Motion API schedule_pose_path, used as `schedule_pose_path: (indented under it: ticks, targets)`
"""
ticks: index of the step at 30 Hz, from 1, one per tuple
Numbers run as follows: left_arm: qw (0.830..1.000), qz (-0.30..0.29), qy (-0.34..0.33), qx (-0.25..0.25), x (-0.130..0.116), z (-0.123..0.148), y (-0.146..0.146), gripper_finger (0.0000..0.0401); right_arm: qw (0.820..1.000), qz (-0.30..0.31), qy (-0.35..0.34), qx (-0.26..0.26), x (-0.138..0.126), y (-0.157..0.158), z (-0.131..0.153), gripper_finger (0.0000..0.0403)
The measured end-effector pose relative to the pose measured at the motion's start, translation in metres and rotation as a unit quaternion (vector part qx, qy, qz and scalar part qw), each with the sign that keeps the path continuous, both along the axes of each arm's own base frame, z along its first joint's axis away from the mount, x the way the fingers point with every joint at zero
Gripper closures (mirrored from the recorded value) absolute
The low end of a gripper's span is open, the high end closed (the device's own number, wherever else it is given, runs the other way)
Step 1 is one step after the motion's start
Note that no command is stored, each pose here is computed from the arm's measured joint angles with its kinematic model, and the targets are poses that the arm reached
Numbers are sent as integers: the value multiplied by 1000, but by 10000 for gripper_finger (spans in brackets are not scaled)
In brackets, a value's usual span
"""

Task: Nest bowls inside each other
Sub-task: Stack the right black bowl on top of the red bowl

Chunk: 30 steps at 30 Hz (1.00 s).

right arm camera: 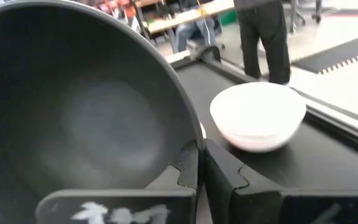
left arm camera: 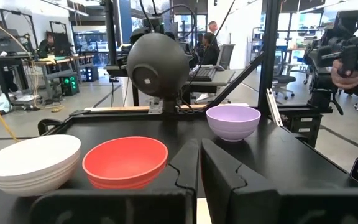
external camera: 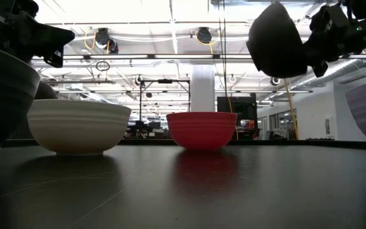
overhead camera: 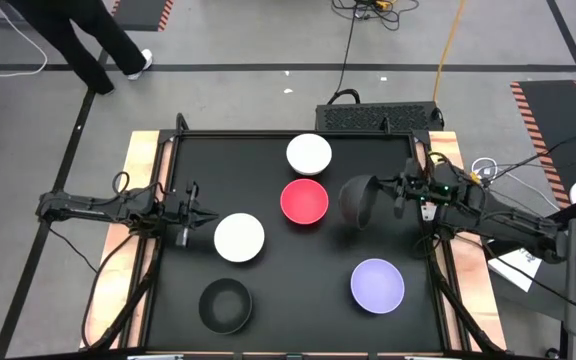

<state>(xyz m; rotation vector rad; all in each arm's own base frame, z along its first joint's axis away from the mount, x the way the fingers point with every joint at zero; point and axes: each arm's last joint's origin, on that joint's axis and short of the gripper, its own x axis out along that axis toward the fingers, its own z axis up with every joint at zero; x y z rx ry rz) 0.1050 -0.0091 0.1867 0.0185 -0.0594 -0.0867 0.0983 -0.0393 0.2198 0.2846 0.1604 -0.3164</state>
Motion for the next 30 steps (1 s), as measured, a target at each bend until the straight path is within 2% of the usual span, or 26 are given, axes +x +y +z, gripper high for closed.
schedule_pose_path:
  ticks: [6, 12, 20, 28, 30]
  targets:
    - [1000, 0, -3, 0, 0, 1, 0, 380, 998, 25, -66, 1, 5, 0, 1, 401]
    - [1000, 0, -3, 5, 0, 0, 0, 380, 995, 35, -91, -8, 13, -3, -3, 401]
    - [1000, 1, 0, 11, 0, 0, 0, 380, 985, 50, -151, -65, 21, -7, 9, 401]
    - [1000, 1, 0, 11, 0, 0, 0, 380, 987, 34, -141, -72, 26, -17, 6, 401]
    - [1000, 1, 0, 11, 0, 0, 0, 380, 985, 47, -145, -75, 28, -20, 9, 401]
